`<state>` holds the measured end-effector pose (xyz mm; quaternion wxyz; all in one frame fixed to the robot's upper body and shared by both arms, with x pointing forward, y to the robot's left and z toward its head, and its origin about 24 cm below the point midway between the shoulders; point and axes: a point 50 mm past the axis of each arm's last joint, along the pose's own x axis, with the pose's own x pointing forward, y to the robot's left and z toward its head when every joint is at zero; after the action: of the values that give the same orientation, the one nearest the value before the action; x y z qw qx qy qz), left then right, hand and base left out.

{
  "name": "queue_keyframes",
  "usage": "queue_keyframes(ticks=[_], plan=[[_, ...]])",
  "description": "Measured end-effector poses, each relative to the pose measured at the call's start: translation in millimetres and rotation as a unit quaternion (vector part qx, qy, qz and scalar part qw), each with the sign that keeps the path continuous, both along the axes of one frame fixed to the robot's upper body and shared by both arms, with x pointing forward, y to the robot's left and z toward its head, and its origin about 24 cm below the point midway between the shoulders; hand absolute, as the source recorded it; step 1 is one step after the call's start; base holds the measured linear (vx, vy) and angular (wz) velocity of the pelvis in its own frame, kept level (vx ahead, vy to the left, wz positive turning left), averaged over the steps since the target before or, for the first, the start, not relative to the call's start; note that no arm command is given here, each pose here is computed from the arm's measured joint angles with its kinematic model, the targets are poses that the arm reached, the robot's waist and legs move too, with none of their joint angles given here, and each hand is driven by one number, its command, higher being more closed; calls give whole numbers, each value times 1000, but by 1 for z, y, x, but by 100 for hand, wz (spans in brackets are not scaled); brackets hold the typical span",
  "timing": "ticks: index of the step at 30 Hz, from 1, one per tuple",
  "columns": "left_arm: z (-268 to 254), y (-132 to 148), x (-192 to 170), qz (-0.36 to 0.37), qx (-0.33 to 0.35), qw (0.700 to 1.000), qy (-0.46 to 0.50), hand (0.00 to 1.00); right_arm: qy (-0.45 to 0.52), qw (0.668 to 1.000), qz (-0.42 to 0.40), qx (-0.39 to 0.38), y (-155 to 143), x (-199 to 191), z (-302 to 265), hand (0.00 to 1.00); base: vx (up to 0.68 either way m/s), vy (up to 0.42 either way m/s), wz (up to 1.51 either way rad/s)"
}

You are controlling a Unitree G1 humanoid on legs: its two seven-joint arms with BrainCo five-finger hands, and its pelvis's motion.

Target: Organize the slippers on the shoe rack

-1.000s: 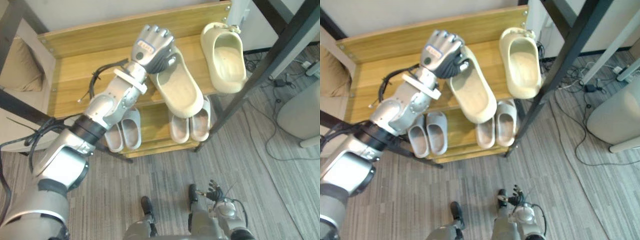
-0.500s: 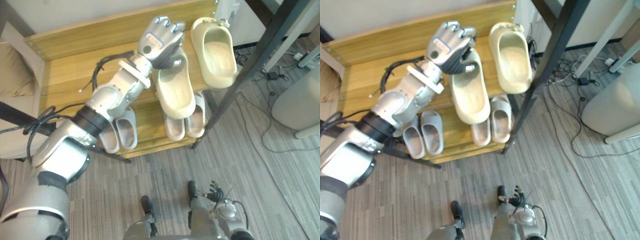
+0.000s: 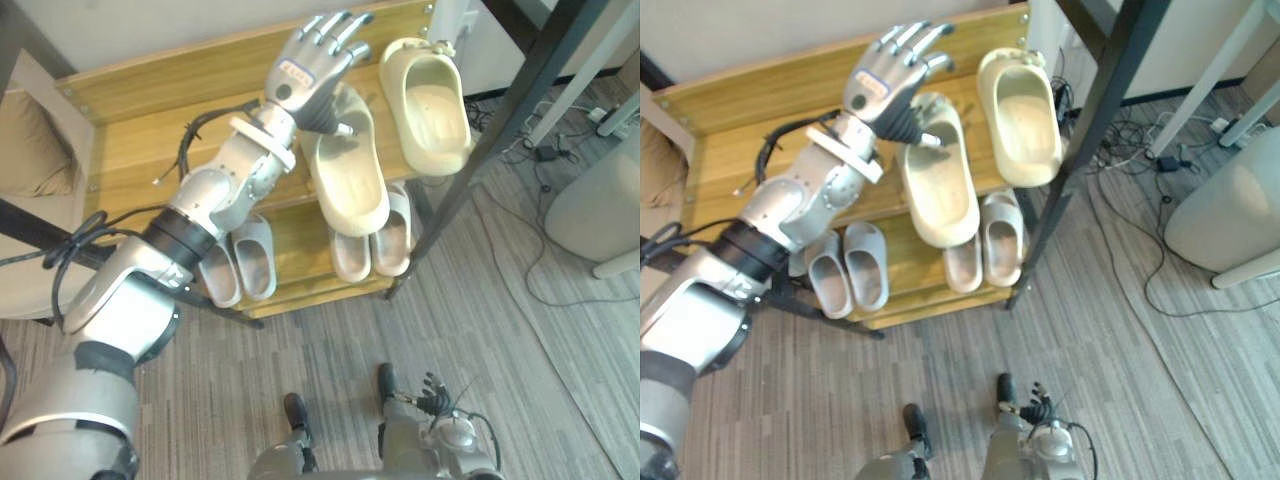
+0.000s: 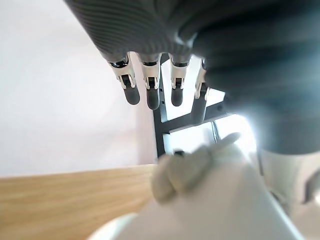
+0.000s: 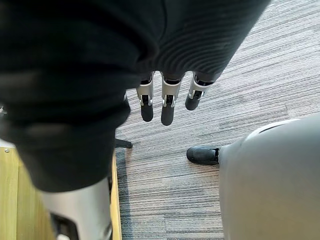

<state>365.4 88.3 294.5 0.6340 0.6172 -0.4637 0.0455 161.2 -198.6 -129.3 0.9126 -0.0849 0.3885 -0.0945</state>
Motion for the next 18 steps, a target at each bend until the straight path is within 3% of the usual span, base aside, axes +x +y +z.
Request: queue_keyframes(ticks=[13, 16, 18], plan=[[12, 20, -4, -14, -124, 992, 12, 0, 5, 1000, 1, 3, 2, -3, -2, 0, 3, 0, 6], [7, 19, -10, -38, -175, 984, 22, 0, 9, 1000, 1, 6, 4, -3, -2, 0, 37, -1, 18], [-2, 23, -18, -72, -256, 964, 34, 0, 15, 1000, -1, 7, 5, -5, -4, 0, 33, -4, 10]])
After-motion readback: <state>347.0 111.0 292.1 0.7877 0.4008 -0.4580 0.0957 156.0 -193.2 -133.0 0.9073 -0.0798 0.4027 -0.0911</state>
